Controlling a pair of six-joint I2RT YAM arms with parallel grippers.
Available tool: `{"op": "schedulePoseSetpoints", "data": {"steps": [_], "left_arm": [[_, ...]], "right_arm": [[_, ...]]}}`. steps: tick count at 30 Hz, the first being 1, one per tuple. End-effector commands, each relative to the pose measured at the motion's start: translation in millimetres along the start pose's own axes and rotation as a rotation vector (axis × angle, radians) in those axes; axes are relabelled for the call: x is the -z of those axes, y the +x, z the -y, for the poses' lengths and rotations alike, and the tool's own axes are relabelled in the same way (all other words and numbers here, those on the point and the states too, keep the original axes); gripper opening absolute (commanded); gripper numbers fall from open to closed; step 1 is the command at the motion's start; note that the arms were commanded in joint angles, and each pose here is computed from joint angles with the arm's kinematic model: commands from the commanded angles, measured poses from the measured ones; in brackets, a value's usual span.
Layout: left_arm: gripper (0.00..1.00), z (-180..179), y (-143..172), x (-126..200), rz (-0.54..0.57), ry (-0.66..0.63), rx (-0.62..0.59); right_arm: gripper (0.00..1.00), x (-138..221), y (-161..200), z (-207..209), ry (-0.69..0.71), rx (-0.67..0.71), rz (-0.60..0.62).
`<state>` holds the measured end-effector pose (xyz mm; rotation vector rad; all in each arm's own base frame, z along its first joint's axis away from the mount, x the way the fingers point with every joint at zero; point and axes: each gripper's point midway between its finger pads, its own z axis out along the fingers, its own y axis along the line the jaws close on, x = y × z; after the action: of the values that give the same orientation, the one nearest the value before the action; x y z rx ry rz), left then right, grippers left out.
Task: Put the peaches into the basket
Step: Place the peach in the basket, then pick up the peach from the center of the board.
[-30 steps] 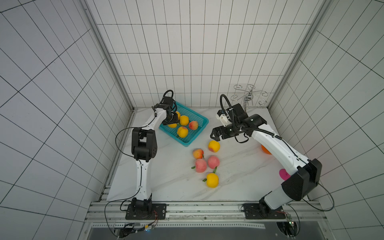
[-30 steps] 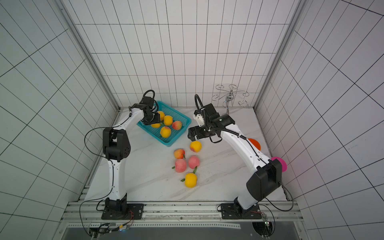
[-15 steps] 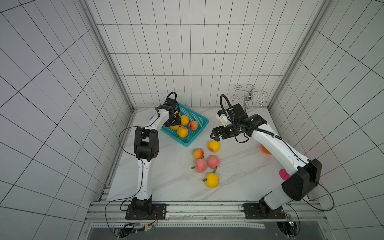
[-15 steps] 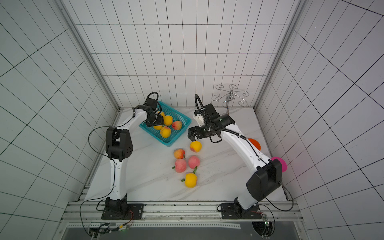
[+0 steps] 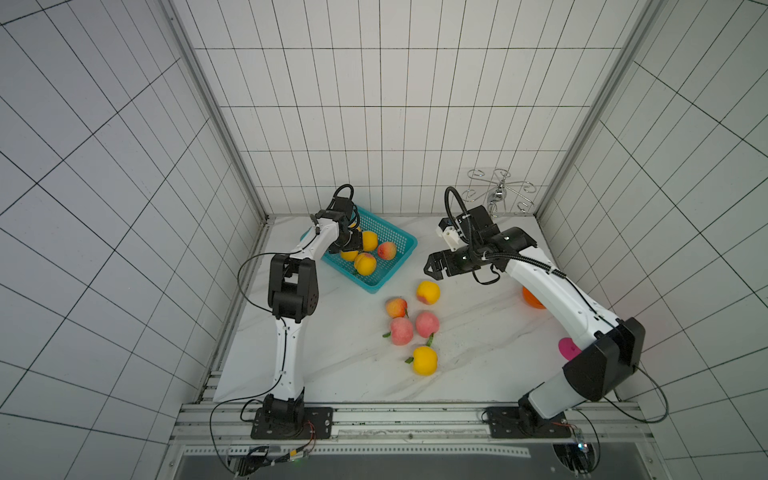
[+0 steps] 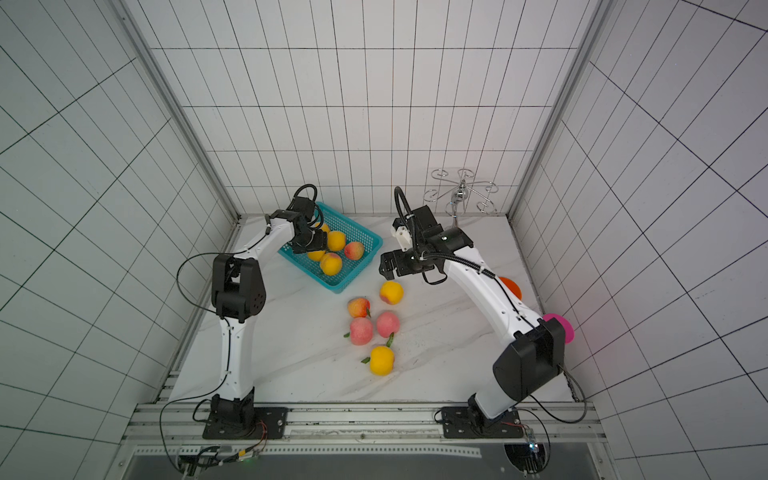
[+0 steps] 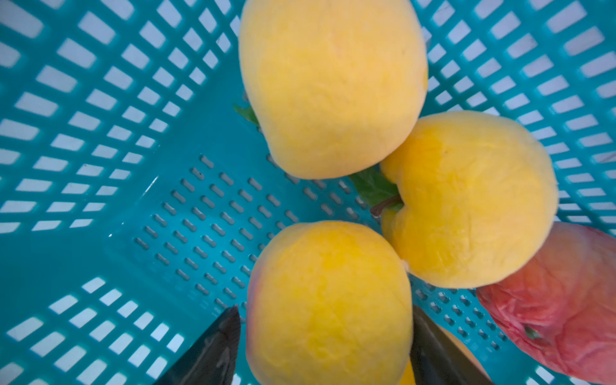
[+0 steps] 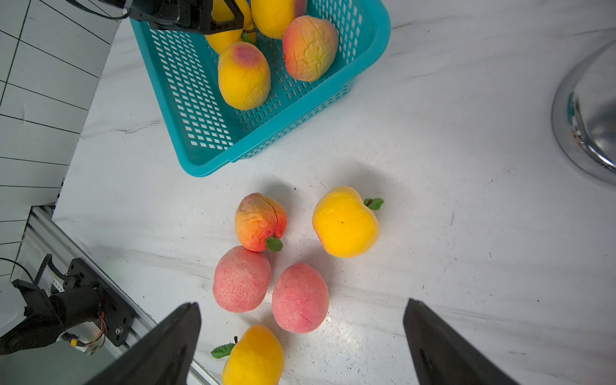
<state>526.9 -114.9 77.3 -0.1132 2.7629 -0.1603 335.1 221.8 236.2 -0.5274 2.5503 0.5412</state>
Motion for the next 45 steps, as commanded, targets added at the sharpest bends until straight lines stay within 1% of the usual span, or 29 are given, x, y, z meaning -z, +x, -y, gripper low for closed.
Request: {"op": "schedulePoseSetpoints", "data": {"steps": [1, 4, 12, 23, 26, 30, 35, 39, 43, 45], "left_arm": [[0.80, 3, -3, 12, 0.026, -0.001, -0.017], [0.83, 7, -1, 17, 0.027, 0.005, -0.018], [0.84, 21, 2, 41, 0.046, 0.025, -0.030], [0.85, 27, 17, 87, 0.084, 0.015, -0.071], [0.85, 26, 32, 94, 0.066, 0.007, -0.094], [0.85, 28, 51, 110, 0.063, 0.037, -0.090], [0.85, 45, 79, 124, 0.065, 0.051, -0.130], [0.85, 63, 100, 134, 0.051, 0.131, -0.107], [0.85, 81, 123, 144, 0.050, 0.164, -0.137], [0.85, 87, 134, 148, 0.043, 0.190, -0.133]], "right_arm": [[0.99, 11, 0, 3, 0.009, -0.009, 0.014], [0.99, 11, 1, 4, 0.008, -0.011, 0.013], [0.99, 9, 3, 5, 0.006, -0.019, 0.012], [0.99, -1, 5, 10, 0.011, -0.025, 0.006], [0.99, -11, 3, 14, 0.026, -0.043, -0.010], [0.99, -23, 2, 18, 0.035, -0.059, -0.031], [0.99, -41, 7, 23, 0.037, -0.089, -0.067], [0.99, -56, 10, 27, 0.043, -0.104, -0.080], [0.99, -73, 16, 34, 0.056, -0.117, -0.113], [0.99, -79, 17, 36, 0.057, -0.123, -0.124]]}}
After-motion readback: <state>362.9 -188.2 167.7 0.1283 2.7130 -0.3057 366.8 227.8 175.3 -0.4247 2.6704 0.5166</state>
